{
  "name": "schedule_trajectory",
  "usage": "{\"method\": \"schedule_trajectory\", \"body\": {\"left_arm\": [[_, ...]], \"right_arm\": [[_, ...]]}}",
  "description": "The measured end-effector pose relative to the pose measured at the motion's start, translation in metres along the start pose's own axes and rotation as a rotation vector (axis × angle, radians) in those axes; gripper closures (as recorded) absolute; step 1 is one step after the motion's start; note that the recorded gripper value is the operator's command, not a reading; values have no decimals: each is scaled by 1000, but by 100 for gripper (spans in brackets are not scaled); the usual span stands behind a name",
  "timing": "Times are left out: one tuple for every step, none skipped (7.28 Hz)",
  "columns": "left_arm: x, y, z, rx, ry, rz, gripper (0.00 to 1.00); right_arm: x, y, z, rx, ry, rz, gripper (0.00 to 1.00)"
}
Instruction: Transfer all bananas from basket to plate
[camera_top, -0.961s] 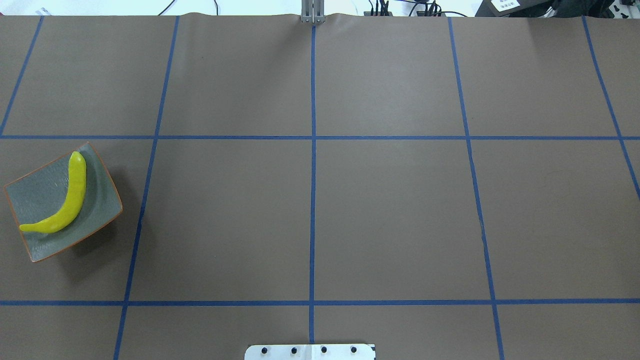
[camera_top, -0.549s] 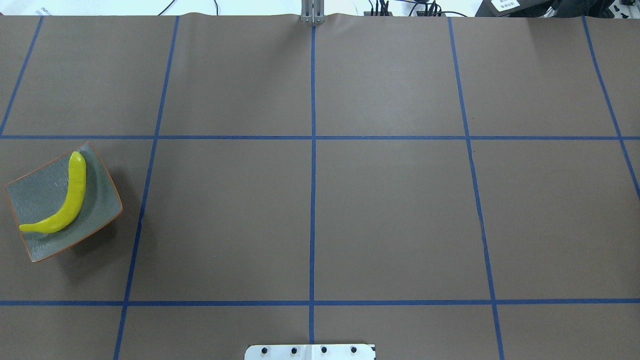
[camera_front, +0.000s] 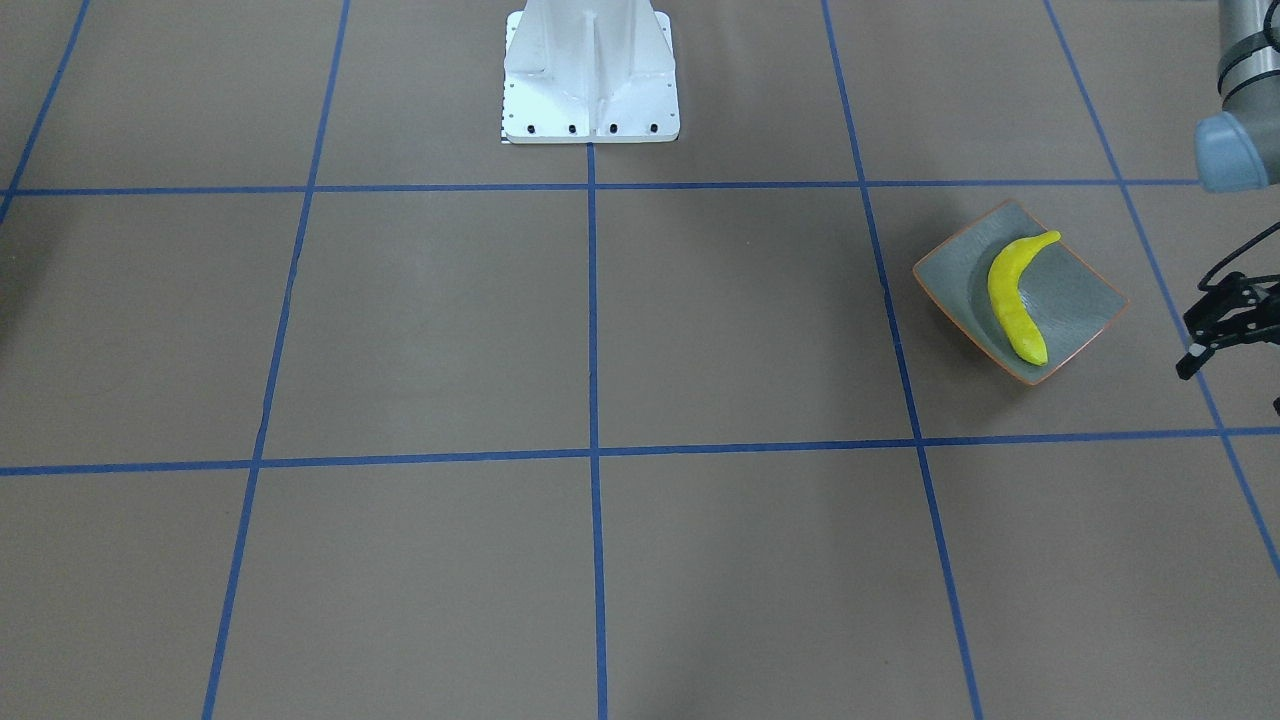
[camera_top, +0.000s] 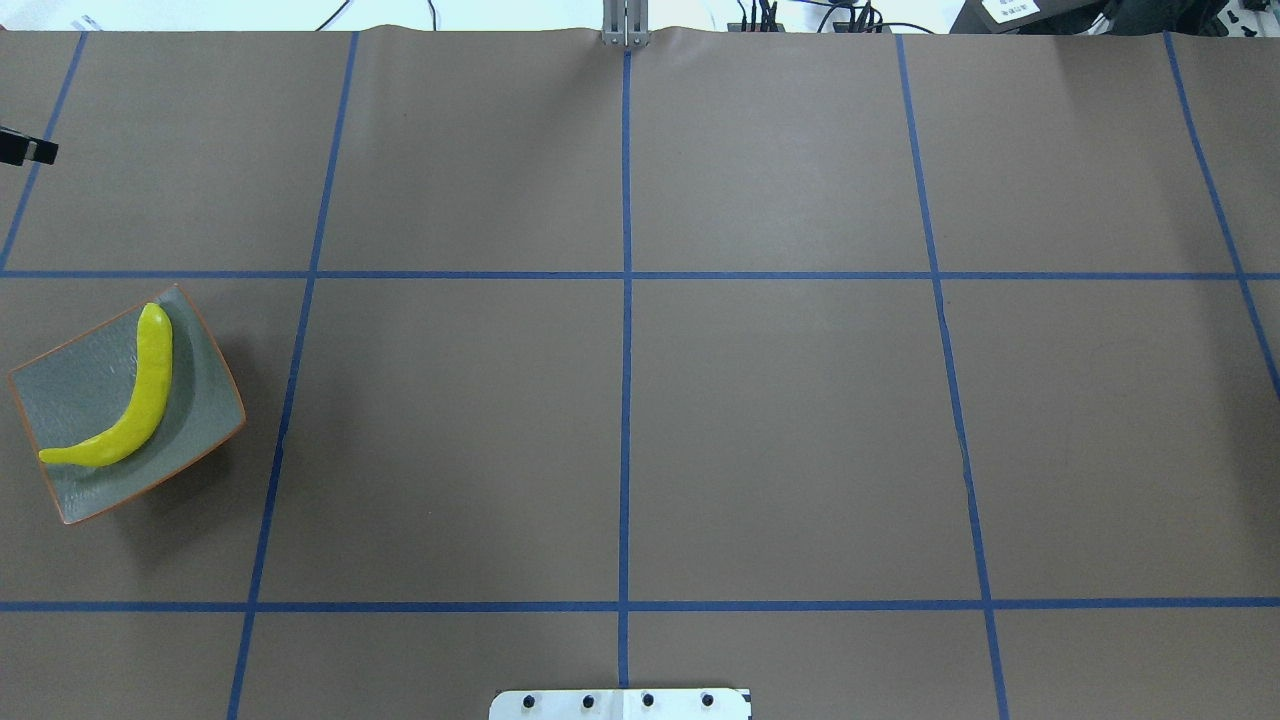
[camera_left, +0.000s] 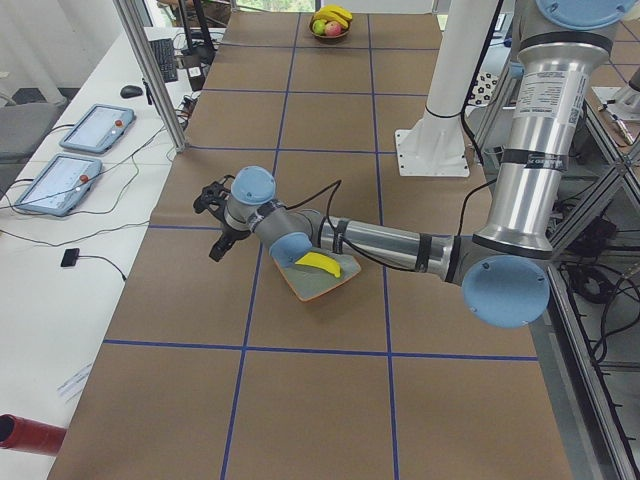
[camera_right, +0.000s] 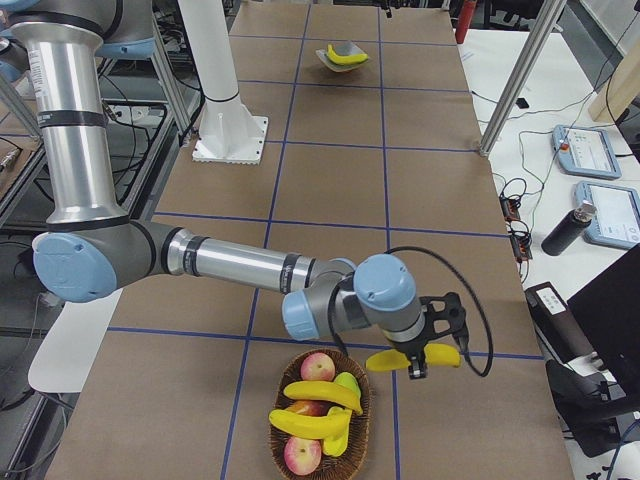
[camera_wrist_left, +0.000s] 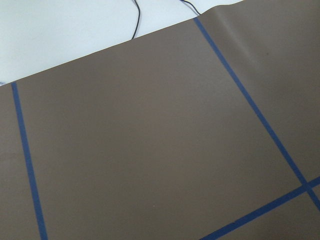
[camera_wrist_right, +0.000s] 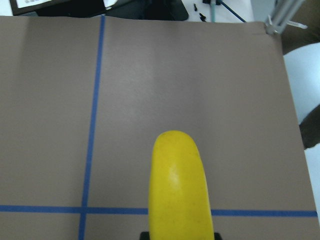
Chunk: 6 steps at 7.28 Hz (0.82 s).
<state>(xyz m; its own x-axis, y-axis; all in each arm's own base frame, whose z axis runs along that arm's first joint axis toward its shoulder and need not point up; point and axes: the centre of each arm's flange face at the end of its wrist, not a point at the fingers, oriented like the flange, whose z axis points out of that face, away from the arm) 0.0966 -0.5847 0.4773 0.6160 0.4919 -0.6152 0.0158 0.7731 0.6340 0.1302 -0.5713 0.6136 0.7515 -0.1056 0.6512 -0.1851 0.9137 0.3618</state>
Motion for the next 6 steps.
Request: {"method": "schedule_trajectory", "body": {"left_arm": [[24,-23,7,16,30,17,0],[53,-47,14,32,67,-9,0],[91,-72,23,43,115,-55,0],[134,-94,29,48,170,-107,0],[180,-114,32,52,228,-159,0],[225,-131,31,52,288,-205,0]], "right_arm": [[-41,-25,8,14,-27,-8,100],[-81,-40,17,34,-61,-11,100],[-128,-50,31,57,-110,-20,100],[-181,-60,45,73,-171,-19,100],[-233,-70,54,79,-235,9,100],[-283,-74,58,76,-293,62,100]]}}
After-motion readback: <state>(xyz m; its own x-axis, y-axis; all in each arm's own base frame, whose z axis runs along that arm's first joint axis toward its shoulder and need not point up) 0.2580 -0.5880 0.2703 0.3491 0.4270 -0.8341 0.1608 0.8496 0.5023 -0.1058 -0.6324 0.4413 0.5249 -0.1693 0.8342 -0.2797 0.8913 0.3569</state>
